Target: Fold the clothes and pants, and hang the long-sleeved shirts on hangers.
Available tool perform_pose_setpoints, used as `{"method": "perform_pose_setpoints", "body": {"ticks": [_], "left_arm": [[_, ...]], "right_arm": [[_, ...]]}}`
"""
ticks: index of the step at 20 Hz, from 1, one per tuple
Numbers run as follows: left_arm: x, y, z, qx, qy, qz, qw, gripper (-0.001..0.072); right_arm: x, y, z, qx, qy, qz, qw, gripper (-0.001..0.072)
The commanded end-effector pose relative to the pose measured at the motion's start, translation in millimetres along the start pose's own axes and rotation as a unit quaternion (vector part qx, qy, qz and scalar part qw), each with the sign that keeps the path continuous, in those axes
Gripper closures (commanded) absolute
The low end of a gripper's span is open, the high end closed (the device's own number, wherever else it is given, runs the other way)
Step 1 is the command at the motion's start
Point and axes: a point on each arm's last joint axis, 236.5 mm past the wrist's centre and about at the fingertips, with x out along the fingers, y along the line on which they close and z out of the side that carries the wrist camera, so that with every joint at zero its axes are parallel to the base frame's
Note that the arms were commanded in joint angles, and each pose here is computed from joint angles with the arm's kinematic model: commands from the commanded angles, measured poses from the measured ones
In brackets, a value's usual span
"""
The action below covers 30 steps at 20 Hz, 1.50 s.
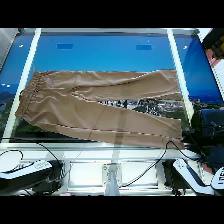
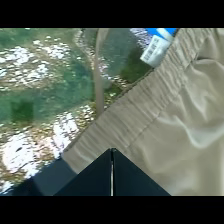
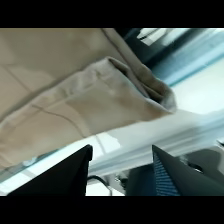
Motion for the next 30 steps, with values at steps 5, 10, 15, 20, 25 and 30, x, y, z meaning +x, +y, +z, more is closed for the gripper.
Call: {"method": "perform_pose_setpoints", "body": {"ticks": [5,10,15,20,25,30], "left_arm": [[5,-10,0,0.000,0.001,-0.013,1.000,0.0678],[12,-23,-1,0.012,0.008,-0.022,1.000,0.0678],[22,-37,-4,0.025,0.020,-0.034,0.999,0.0678],[24,-42,-5,0.030,0.023,-0.037,0.999,0.0678],[24,-42,-5,0.030,0.023,-0.037,0.999,0.0678],[27,-41,-7,0.028,0.027,-0.038,0.998,0.0678]], "right_arm": [[12,13,33,0.069,-0.001,0.043,0.997,0.0267],[8,2,46,0.108,0.007,0.021,0.994,0.0269],[25,-4,43,0.131,0.048,0.016,0.990,0.0272],[29,-5,47,0.138,0.049,0.018,0.989,0.0382],[28,-4,37,0.132,0.069,0.017,0.989,0.0516],[23,14,23,0.064,0.101,0.058,0.991,0.0698]]}}
